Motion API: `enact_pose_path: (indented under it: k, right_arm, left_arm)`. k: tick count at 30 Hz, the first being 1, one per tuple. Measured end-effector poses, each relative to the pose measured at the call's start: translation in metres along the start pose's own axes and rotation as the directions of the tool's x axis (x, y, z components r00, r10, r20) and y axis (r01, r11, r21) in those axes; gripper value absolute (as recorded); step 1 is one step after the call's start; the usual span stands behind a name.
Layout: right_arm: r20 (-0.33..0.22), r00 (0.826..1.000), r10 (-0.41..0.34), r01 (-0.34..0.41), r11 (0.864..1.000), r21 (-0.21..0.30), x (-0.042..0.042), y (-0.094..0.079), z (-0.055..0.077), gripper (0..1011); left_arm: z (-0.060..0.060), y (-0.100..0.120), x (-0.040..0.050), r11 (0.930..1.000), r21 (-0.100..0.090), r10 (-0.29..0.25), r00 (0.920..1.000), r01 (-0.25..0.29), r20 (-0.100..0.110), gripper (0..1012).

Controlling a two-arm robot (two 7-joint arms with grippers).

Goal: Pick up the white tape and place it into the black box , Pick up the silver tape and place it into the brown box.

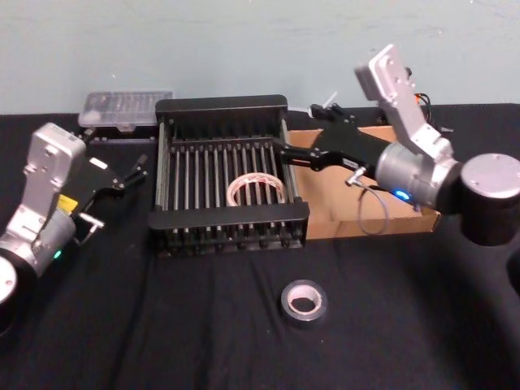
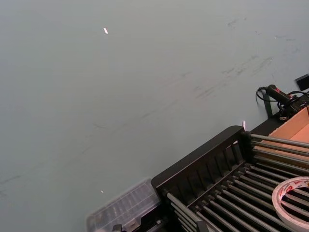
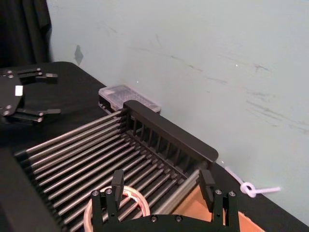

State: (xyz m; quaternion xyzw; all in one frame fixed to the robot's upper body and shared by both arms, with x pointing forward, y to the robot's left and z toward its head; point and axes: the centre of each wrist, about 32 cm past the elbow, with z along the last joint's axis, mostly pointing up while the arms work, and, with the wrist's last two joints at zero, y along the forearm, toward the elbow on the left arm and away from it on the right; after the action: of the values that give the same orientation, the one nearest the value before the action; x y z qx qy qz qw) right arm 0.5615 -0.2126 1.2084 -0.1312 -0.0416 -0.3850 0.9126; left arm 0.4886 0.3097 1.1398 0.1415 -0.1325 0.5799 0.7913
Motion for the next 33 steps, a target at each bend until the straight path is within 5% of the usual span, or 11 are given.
enact_pose_path:
  k: [14,22,33]
  right_arm:
    - [-0.004,1.000,0.031,-0.031,0.999,-0.036,-0.0037,-0.067,-0.007,1002]
    - [-0.055,0.995,0.081,-0.085,0.994,-0.069,-0.0165,-0.101,-0.019,1000]
    - [-0.109,0.981,0.158,-0.171,0.977,-0.126,-0.0358,-0.121,-0.032,1000]
  left_arm:
    - [0.000,0.000,0.0000,1.0000,0.000,0.000,1.0000,0.000,0.000,1001]
    - [0.000,0.000,0.0000,1.0000,0.000,0.000,1.0000,0.000,0.000,1001]
    - [0.000,0.000,0.0000,1.0000,0.000,0.000,1.0000,0.000,0.000,1001]
